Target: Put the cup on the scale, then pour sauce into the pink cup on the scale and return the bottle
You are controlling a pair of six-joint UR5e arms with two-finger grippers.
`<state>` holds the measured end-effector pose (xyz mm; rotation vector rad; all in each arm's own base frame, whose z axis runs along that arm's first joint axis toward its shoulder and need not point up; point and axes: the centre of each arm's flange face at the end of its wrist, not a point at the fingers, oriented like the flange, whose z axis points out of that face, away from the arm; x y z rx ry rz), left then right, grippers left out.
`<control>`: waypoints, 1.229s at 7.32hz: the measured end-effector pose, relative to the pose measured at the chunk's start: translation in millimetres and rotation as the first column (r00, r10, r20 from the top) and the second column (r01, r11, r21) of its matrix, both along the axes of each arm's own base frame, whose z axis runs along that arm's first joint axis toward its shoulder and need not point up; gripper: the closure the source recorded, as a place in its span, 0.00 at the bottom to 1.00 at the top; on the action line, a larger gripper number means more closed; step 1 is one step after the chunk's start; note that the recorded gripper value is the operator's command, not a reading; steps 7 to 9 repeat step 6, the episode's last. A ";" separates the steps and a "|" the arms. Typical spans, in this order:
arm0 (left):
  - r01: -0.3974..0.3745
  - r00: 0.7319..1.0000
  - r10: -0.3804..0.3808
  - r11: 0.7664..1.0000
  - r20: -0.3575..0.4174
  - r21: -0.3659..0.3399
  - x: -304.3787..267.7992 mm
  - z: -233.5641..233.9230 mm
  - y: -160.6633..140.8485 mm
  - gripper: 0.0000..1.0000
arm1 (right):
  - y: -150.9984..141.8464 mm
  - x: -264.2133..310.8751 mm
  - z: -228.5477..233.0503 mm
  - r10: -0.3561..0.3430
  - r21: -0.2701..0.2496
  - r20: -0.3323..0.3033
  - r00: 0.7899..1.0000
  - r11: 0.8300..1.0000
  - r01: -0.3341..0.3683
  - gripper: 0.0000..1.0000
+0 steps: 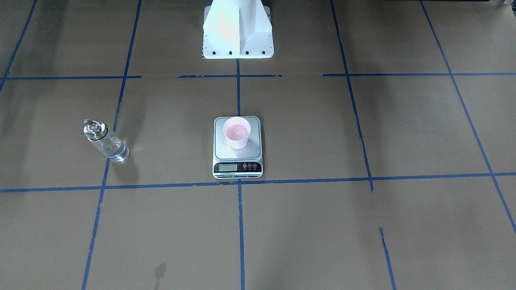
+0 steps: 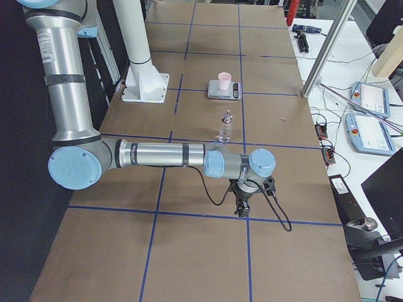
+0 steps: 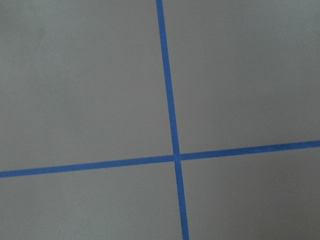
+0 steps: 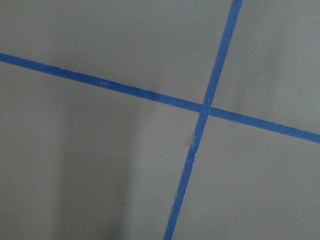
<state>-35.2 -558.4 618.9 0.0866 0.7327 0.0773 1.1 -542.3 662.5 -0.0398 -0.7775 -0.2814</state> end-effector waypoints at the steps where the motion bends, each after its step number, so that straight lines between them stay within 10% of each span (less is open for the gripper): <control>1: 0.000 1.000 0.000 1.000 0.000 -0.004 -0.1 1.5 2.2 0.00 | 1.8 0.1 0.6 0.000 -0.001 0.000 1.000 1.000 0.000 0.00; 9: -0.001 1.000 0.001 1.000 0.001 -0.011 0.7 5.7 2.8 0.00 | 2.1 2.1 2.1 -0.004 0.015 -0.023 1.000 1.000 0.005 0.00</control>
